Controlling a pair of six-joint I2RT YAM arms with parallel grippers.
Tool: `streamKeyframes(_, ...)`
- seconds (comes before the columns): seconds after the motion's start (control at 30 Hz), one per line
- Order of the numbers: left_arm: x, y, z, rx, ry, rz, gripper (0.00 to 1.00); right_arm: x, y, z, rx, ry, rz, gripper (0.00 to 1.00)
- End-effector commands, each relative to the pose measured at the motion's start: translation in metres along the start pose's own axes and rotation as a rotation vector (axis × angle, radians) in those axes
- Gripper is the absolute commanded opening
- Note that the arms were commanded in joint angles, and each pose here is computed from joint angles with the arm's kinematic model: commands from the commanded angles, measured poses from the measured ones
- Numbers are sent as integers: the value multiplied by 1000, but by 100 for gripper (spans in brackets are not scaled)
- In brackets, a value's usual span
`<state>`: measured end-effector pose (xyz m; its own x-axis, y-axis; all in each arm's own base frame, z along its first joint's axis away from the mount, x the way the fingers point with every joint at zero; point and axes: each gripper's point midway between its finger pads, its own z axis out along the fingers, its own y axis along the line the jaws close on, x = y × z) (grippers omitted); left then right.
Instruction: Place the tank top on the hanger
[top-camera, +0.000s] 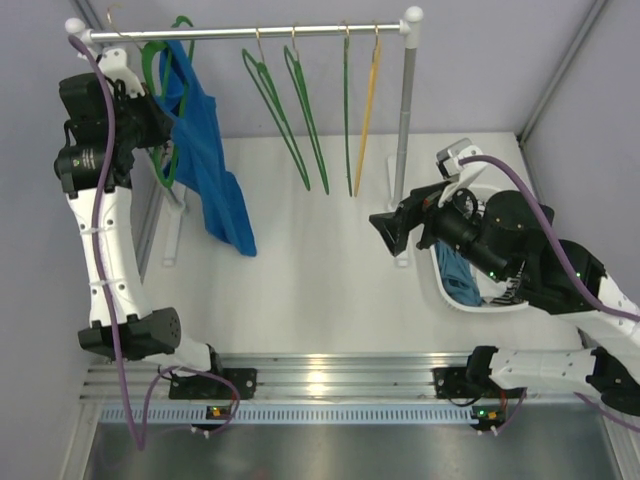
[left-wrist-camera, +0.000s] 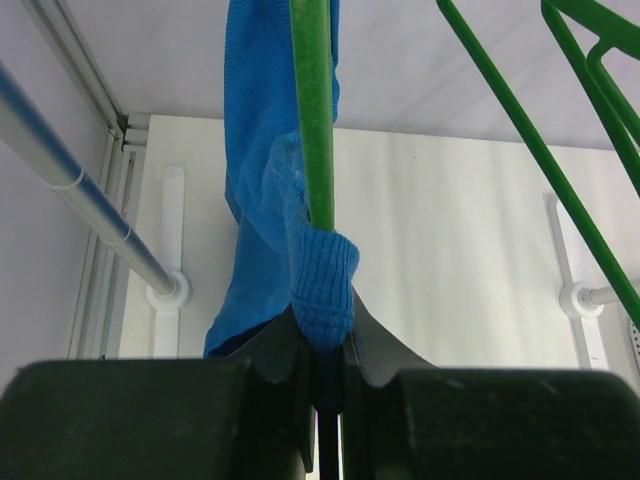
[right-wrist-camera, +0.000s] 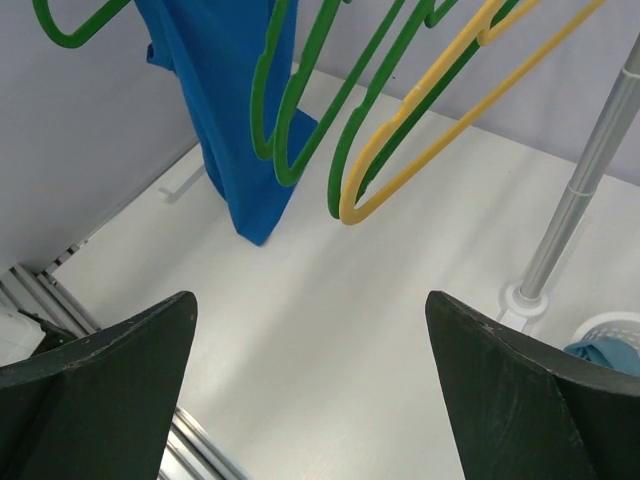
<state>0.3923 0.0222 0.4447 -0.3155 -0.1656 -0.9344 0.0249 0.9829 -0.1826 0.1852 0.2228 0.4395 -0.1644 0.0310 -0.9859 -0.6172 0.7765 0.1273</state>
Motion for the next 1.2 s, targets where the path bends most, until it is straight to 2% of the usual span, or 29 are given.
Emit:
streamKeyframes(0.0, -36, -11, -8, 53, -115, 28, 0, -15, 2, -2, -6, -33, 8, 96)
streamKeyframes(0.53, 12, 10, 7, -14, -6, 10, 0, -6, 1, 0, -4, -20, 5, 96)
streamKeyframes(0.63, 10, 7, 2, -7, -15, 8, 10, -7, 2, 0, -8, -22, 8, 96)
streamKeyframes(0.67, 8, 6, 0, -6, -22, 7, 15, -5, 2, 1, -7, -18, 7, 96)
streamKeyframes(0.7, 7, 4, -2, -3, -27, 8, 27, -5, 2, 1, -8, -17, 9, 97)
streamKeyframes(0.8, 1, 2, -12, -5, -49, 8, 41, -3, 2, 2, -8, -16, 11, 97)
streamKeyframes(0.97, -11, -8, -37, 10, -105, 5, 48, 2, 3, 2, -12, -11, 16, 100)
streamKeyframes(1.0, -13, -12, -42, 21, -116, 5, 60, 2, 3, 2, -14, -16, 19, 100)
streamKeyframes(1.03, -14, -15, -46, 30, -125, 4, 63, 3, 3, 2, -16, -15, 20, 100)
streamKeyframes(1.17, -25, -36, -76, 100, -186, -2, 62, 11, 2, 3, -10, -3, 27, 100)
